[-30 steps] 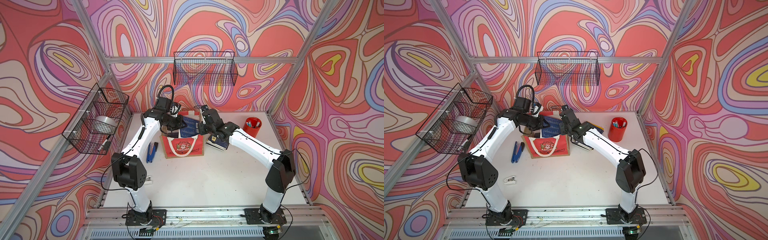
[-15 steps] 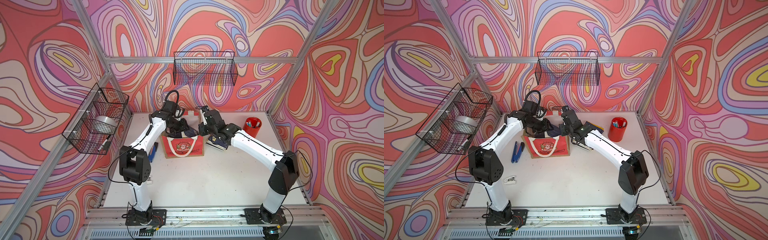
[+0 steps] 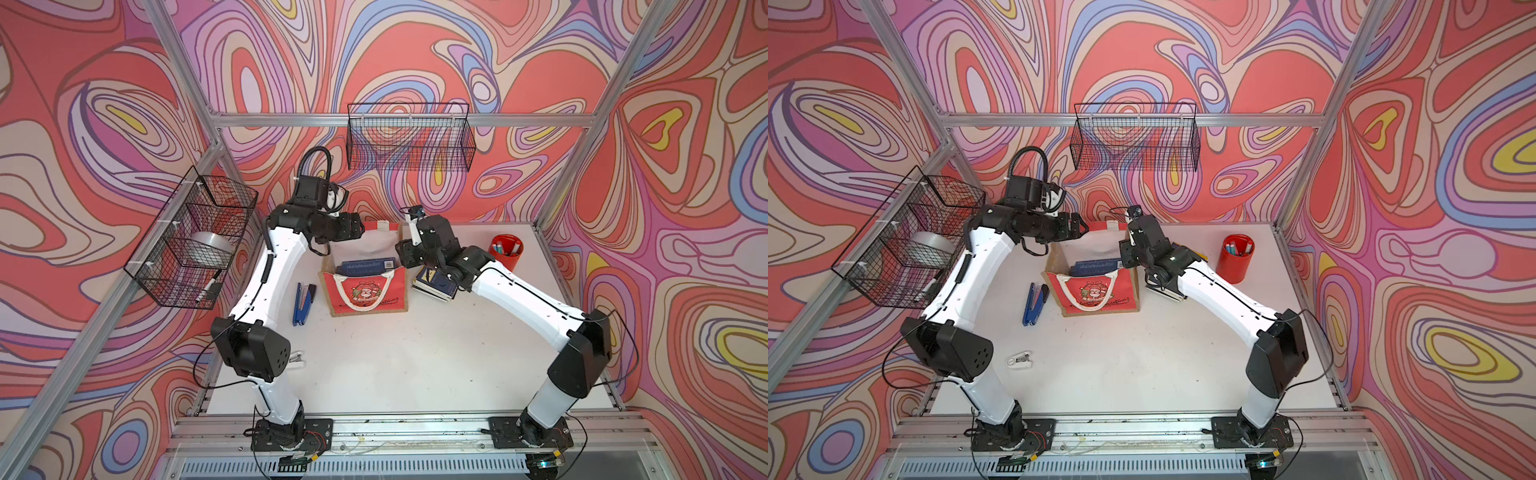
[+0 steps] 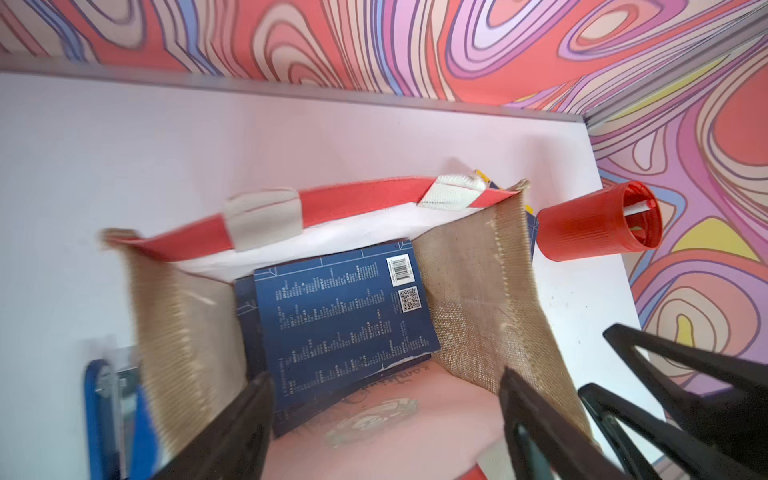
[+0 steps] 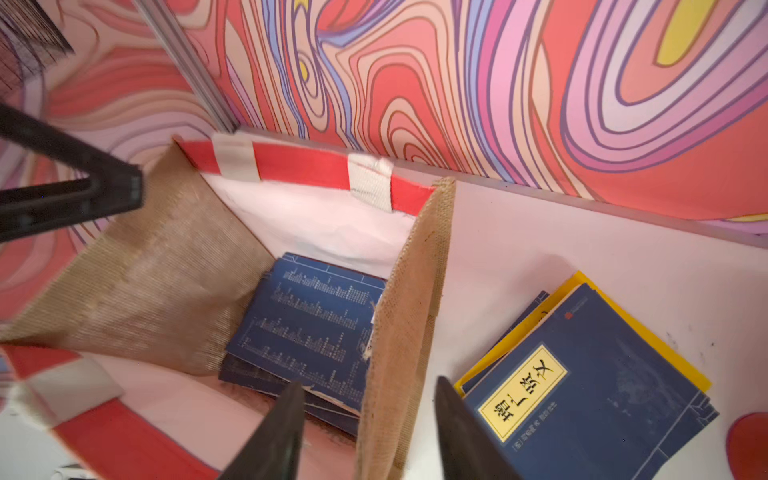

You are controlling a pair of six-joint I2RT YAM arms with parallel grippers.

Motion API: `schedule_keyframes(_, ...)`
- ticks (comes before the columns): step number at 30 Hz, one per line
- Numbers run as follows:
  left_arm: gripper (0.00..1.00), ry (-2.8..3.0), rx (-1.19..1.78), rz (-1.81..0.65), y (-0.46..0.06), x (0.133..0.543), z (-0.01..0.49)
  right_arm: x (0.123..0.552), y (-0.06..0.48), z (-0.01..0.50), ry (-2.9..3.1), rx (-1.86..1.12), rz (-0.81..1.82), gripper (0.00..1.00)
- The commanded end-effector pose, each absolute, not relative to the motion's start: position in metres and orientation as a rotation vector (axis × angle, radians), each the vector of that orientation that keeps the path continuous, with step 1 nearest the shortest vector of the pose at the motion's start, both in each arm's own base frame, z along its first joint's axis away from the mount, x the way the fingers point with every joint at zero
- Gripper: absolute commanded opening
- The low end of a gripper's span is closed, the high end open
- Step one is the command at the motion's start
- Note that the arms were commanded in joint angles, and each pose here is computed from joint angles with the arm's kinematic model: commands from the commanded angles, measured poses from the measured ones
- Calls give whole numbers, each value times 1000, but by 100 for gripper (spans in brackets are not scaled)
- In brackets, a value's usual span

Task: Put the books into the canvas bag
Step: Place the book in the canvas bag, then move the books to the book.

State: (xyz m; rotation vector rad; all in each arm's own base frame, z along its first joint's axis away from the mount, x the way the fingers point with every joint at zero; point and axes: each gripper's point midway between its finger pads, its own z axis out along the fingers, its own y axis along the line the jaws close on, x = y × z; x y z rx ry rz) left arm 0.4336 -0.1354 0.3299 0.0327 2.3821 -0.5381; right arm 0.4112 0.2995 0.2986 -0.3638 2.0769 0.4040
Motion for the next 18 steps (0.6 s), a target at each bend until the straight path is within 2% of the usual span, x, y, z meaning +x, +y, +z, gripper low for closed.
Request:
schedule_keyframes(1, 100, 2368, 122, -545, -135, 399, 357, 409, 272, 326, 2032, -278, 439, 60)
schedule_keyframes(5, 100, 2328, 285, -697, -174, 362, 370, 415, 224, 313, 2092, -165, 422, 67)
schedule_keyframes(10, 100, 2292, 395, -767, -214, 323, 359, 440, 155, 259, 2207, 25, 431, 76)
schedule_keyframes(15, 100, 2231, 391, -932, -232, 295, 343, 489, 134, 199, 2321, 82, 429, 89)
schedule_keyframes(18, 100, 2240, 375, -943, -228, 281, 333, 525, 132, 160, 2381, 104, 374, 92)
